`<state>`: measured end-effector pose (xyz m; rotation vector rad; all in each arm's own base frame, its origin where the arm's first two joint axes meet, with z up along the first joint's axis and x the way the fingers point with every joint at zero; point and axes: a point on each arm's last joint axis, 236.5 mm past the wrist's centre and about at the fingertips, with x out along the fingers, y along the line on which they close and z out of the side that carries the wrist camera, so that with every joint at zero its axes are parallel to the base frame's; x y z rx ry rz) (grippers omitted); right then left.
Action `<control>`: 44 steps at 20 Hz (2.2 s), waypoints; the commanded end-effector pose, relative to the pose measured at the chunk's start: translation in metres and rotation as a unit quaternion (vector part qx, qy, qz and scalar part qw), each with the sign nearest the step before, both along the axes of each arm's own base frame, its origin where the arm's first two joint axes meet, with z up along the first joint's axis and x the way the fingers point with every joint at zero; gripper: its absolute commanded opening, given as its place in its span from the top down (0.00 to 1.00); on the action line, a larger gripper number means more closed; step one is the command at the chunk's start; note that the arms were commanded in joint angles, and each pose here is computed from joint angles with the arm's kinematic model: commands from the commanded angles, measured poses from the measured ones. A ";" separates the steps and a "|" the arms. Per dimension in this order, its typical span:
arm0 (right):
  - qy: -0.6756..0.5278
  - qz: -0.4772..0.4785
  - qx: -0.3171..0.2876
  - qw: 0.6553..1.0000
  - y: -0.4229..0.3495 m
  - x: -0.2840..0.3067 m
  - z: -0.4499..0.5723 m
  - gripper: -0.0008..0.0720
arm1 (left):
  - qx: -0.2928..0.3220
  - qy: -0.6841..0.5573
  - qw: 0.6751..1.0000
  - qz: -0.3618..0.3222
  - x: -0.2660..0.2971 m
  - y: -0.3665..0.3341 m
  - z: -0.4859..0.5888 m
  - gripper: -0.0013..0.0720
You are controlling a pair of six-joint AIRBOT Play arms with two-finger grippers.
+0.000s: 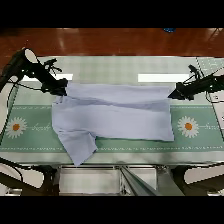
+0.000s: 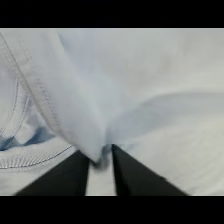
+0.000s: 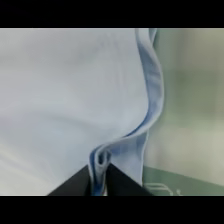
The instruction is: Fold the shirts.
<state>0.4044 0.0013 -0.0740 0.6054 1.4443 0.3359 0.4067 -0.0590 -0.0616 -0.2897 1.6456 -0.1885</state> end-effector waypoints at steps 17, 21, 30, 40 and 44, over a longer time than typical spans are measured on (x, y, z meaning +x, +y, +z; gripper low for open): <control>-0.096 -0.252 0.047 0.962 -0.033 -0.096 0.055 0.43 | -0.097 0.003 0.947 0.306 -0.213 0.067 -0.031 0.29; -0.087 -0.244 0.075 0.963 -0.018 -0.102 0.053 0.43 | -0.143 0.013 0.940 0.308 -0.219 0.028 -0.047 0.29; 0.002 -0.236 0.012 0.972 -0.042 -0.150 0.022 0.43 | -0.170 0.002 0.969 0.180 -0.223 -0.042 -0.055 0.96; 0.198 -0.224 -0.027 0.954 -0.026 -0.243 -0.024 0.43 | -0.215 -0.022 0.959 0.185 -0.203 -0.055 -0.034 0.95; 0.163 -0.179 -0.001 0.970 0.001 -0.217 -0.028 0.43 | -0.223 -0.017 0.960 0.169 -0.209 -0.058 -0.031 0.95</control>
